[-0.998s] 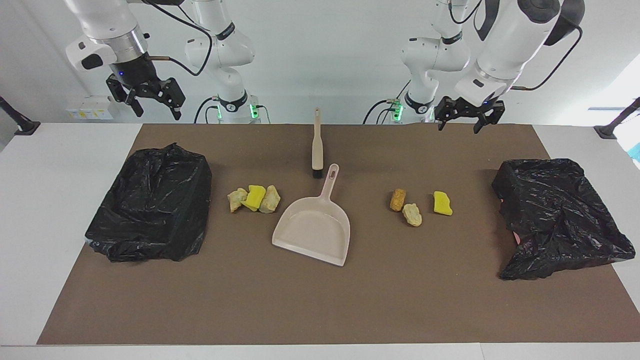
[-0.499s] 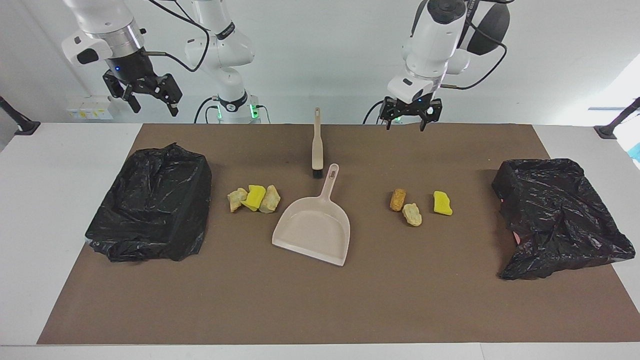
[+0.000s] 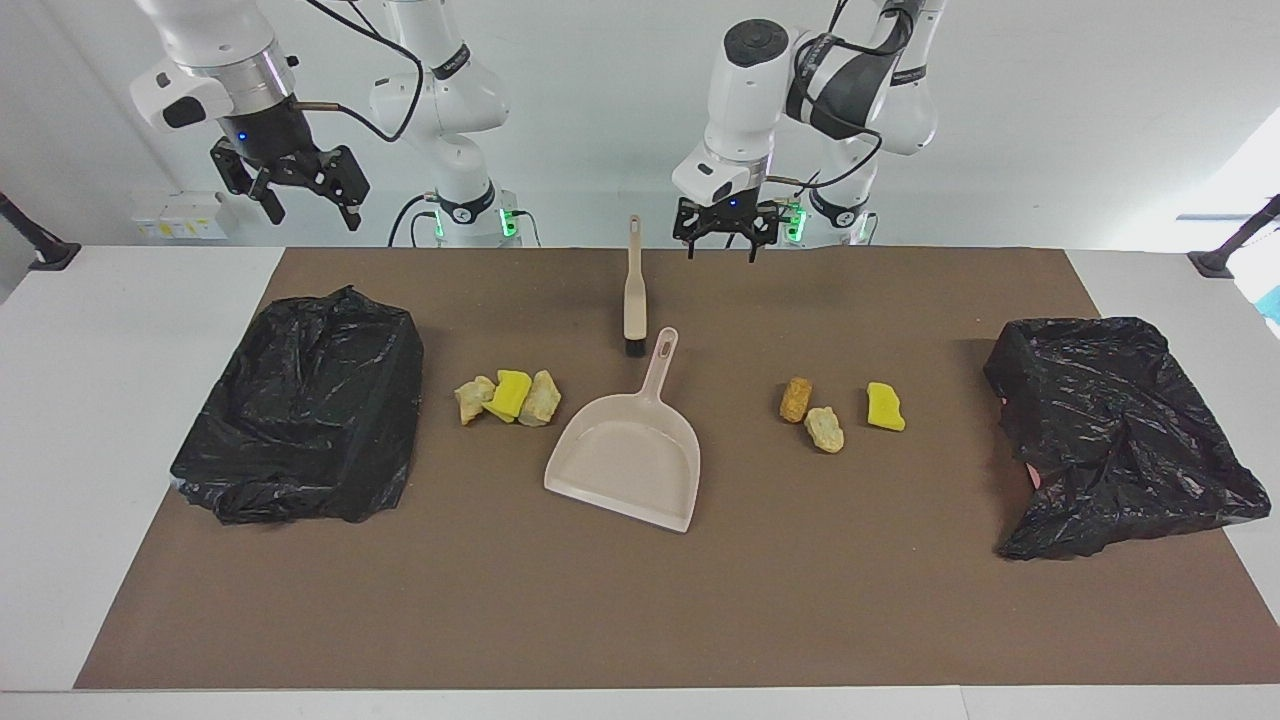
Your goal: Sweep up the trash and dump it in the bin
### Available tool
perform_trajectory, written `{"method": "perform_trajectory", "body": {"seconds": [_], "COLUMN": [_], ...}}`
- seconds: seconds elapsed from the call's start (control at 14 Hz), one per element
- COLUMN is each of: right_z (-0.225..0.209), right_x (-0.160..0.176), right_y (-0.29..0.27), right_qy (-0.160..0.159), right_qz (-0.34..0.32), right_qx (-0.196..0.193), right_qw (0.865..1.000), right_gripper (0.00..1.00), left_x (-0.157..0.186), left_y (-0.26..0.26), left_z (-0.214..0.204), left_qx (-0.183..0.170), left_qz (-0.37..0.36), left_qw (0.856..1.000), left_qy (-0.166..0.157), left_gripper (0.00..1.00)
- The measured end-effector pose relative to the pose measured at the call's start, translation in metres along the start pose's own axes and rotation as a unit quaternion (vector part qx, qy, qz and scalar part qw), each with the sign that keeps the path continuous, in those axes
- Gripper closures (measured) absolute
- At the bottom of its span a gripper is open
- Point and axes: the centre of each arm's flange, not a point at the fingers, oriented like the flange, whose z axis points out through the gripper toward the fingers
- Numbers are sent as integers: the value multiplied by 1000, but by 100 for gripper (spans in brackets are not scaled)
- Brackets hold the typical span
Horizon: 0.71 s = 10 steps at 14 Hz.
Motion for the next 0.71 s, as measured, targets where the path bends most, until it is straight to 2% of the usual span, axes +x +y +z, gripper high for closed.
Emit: {"method": "perform_trajectory", "body": {"seconds": [0.43, 0.71], "right_z": [-4, -4], "right_x": [-2, -2], "right_y": [0, -2], "right_qy": [4, 4], "right_qz": [-1, -3], "right_qx": [1, 1], "right_qw": [1000, 1000], "right_gripper": [0, 0], "left_x": [-65, -101], "left_y": [72, 102], "left_z": [70, 89], "left_qx": [-1, 3], "left_qz": [34, 39], "left_qw": [999, 999], "left_qy": [5, 3], "left_gripper": [0, 0]}}
